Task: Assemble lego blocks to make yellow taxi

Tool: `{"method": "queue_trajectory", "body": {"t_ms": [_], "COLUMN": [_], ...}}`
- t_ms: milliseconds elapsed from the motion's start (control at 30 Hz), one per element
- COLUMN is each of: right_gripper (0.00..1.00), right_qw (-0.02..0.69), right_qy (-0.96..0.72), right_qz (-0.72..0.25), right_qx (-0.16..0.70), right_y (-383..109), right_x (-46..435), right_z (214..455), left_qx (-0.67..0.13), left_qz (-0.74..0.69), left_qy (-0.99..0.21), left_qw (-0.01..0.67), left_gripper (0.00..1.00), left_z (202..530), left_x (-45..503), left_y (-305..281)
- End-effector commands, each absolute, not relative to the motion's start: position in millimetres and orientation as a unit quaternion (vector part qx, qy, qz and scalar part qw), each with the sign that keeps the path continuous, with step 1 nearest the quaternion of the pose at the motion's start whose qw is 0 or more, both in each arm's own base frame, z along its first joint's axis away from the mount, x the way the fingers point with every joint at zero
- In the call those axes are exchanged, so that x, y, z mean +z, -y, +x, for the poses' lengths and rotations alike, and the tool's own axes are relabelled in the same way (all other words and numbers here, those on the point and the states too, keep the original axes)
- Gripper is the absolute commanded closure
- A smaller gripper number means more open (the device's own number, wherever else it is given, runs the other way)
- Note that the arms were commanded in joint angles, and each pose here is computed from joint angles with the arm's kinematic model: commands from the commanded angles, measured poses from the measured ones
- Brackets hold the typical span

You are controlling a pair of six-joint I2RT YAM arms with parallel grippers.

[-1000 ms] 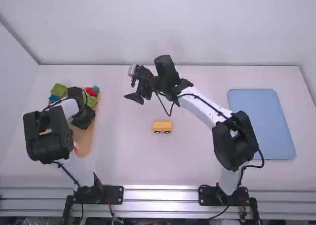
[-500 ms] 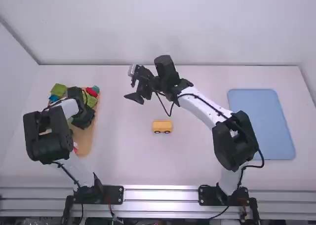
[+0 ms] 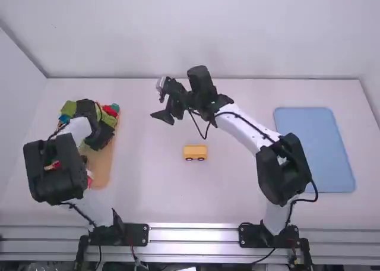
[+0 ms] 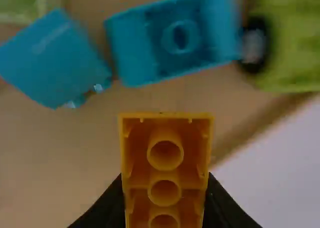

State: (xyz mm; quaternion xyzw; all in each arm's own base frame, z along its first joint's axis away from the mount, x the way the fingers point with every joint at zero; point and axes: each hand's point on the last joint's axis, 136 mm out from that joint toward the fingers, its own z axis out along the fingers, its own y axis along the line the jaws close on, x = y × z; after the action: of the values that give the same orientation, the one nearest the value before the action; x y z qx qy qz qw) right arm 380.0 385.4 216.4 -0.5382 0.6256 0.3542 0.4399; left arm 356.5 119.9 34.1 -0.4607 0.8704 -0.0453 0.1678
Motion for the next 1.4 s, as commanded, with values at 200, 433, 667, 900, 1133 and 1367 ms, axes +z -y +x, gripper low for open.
{"method": "queue_trajectory", "body": {"t_ms": [200,433,667,900,1133,1367], "right_gripper": [0.02,0.02,0.01,0.05,0.02,0.07], "right_qw": [0.438,0.391,0.362,0.360,0.384,0.399], "right_qy": [-0.649,-0.513,-0.490,-0.455,-0.432,-0.408], "right_qz": [-0.492,-0.553,-0.528,-0.540,-0.559,-0.576], "right_qx": [0.379,0.527,0.592,0.610,0.595,0.585], "right_y": [-381,-359,-309,-299,-295,-297], "right_x": [225,258,272,263,247,269], "right_z": [396,348,353,338,325,311], "left_qx": [-0.242,-0.342,-0.422,-0.427,-0.440,-0.445], "left_qz": [-0.073,0.216,0.368,0.395,0.417,0.411], "left_qy": [-0.888,-0.783,-0.643,-0.601,-0.577,-0.585], "left_qw": [0.383,0.473,0.523,0.548,0.547,0.539], "left_gripper": [0.87,0.82,0.83,0.83,0.84,0.85], "left_z": [399,371,332,329,326,337], "left_x": [172,211,232,238,239,231], "left_y": [-14,78,123,160,184,185]}}
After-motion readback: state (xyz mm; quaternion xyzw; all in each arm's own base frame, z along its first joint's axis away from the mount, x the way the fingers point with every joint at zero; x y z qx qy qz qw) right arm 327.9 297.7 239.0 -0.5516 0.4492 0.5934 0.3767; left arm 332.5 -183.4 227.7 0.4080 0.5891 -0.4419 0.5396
